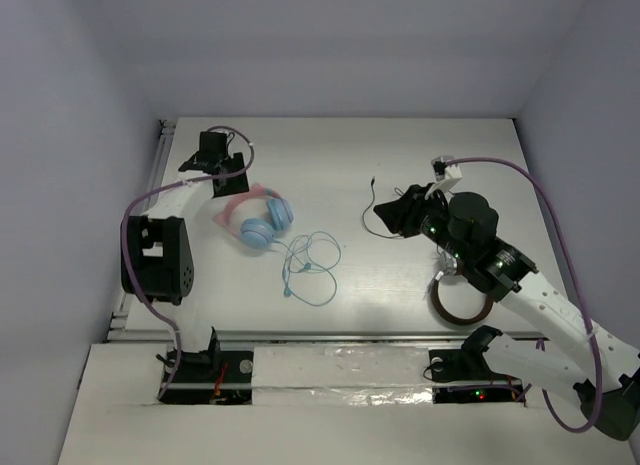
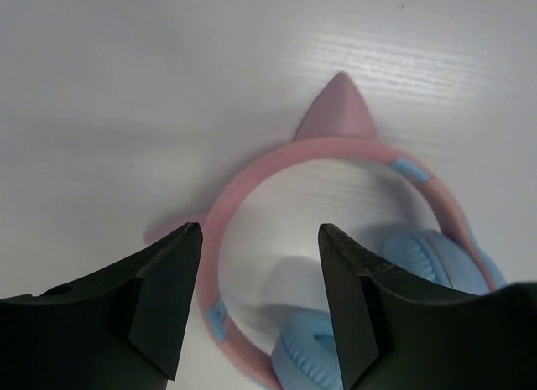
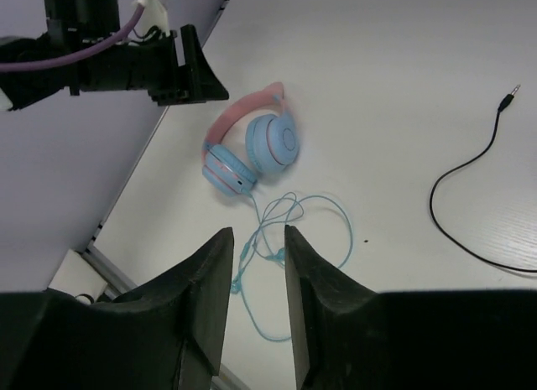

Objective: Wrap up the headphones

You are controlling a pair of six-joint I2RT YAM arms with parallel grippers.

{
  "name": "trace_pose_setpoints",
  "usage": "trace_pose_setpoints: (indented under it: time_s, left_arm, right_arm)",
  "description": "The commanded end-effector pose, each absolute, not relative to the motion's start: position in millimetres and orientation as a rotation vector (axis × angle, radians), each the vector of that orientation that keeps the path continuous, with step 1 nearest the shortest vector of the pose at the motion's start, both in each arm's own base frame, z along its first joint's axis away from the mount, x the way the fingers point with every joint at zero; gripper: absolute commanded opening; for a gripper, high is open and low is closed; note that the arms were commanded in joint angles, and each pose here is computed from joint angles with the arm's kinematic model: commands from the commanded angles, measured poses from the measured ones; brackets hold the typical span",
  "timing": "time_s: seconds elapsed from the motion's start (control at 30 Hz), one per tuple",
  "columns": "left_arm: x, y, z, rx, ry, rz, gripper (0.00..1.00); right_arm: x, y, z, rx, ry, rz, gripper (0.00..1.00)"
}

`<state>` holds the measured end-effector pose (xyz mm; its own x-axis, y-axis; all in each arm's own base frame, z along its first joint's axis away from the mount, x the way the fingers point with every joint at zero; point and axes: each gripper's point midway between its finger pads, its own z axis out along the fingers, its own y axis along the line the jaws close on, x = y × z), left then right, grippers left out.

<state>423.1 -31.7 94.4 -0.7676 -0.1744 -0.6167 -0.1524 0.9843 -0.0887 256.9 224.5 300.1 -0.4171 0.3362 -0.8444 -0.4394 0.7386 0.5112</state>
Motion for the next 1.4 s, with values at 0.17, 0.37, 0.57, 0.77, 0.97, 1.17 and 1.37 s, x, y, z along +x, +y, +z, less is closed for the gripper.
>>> trace_pose_setpoints:
  time_s: [0.17, 0.37, 0.57, 0.77, 0.97, 1.17, 1.37]
  left_arm:
    - [459, -40, 84, -0.074, 2.515, -0.048, 0.56]
    - [447, -33, 68, -0.106, 2.556, -0.002, 0.56]
    - [430, -26, 42, -0.142, 2.621, 0.053, 0.54]
    - [418, -22, 28, -0.199, 2.66, 0.081, 0.25]
    - [400, -33, 36, -0.309, 2.644, -0.02, 0.16]
    - [366, -39, 27, -0.4, 2.678, -0.073, 0.24]
    - [360, -52, 24, -0.414, 2.67, -0.185, 0.53]
  right_arm:
    - [254, 223, 326, -0.08, 1.713, 0.886, 0.4]
    - [254, 220, 322, -0.071, 1.724, 0.871, 0.4]
    - [257, 221, 324, -0.057, 1.724, 0.875, 0.4]
    - [255, 226, 324, -0.086, 1.732, 0.891, 0.39]
    - [253, 229, 323, -0.103, 1.741, 0.904, 0.39]
    - [253, 232, 319, -0.118, 1.749, 0.906, 0.38]
    - [255, 233, 316, -0.123, 1.751, 0.904, 0.38]
